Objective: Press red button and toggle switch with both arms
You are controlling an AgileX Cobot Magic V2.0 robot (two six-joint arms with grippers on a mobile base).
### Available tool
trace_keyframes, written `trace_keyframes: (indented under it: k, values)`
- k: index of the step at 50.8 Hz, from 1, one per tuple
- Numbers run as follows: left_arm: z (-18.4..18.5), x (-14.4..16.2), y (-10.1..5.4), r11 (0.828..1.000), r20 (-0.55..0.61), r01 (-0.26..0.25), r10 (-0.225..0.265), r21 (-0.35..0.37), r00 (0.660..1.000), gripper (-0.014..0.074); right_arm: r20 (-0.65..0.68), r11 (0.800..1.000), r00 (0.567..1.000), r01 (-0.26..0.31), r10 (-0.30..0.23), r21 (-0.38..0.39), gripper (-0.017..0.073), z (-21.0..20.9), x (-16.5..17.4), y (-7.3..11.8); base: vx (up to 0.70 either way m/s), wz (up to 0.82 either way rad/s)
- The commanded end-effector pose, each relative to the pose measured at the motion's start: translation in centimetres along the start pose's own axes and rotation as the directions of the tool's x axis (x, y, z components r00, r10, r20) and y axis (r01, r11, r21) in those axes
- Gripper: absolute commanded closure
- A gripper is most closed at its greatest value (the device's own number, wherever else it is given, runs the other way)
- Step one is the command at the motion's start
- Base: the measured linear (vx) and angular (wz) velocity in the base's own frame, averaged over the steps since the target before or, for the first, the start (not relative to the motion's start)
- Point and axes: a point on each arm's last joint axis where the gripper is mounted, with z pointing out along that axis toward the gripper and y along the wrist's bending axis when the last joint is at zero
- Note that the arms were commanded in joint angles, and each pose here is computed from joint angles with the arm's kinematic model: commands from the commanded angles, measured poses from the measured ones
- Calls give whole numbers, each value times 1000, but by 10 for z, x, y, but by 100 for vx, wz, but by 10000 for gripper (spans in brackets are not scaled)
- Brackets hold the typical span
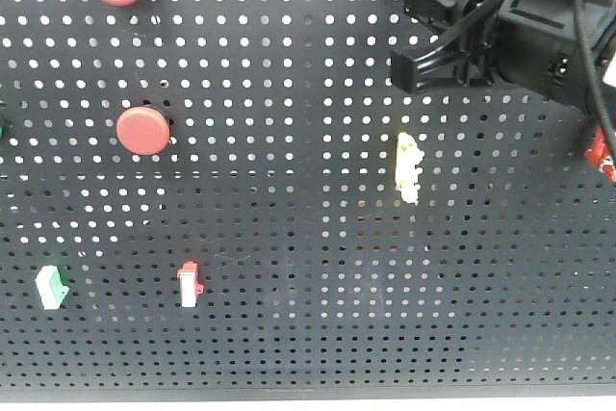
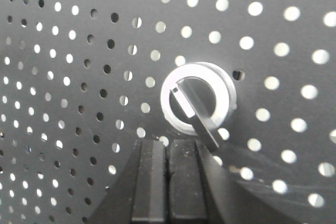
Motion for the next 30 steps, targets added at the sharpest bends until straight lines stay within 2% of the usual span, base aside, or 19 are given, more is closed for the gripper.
trace_keyframes:
  k: [1, 4, 7, 19, 24, 30]
  values:
    - [-2, -16, 3, 1000, 100, 5, -2, -31, 995, 594, 167, 1000, 986, -29, 27, 11, 559, -23, -35, -8, 0, 0]
    - [-2, -16, 3, 1000, 101, 5, -2, -31, 995, 594, 176, 997, 981, -74, 75, -15, 559, -31, -41, -4, 0, 0]
    - [-2, -16, 3, 1000, 101, 5, -2, -31, 995, 594, 168, 996, 982, -84, 89, -33, 559, -42, -47, -1, 0, 0]
    - [-2, -16, 3, 1000, 98, 7, -4, -29, 995, 592, 121, 997, 991, -50, 58, -63, 559, -66, -34, 7, 0, 0]
    - [-2, -15, 3, 1000, 91, 6, -4, -27, 996, 592, 141, 998, 990, -17, 26, -65, 559, -69, -28, 9, 0, 0]
    - [-2, -15, 3, 1000, 89, 6, -4, -26, 996, 592, 139, 998, 990, -22, 31, -66, 559, -69, -28, 9, 0, 0]
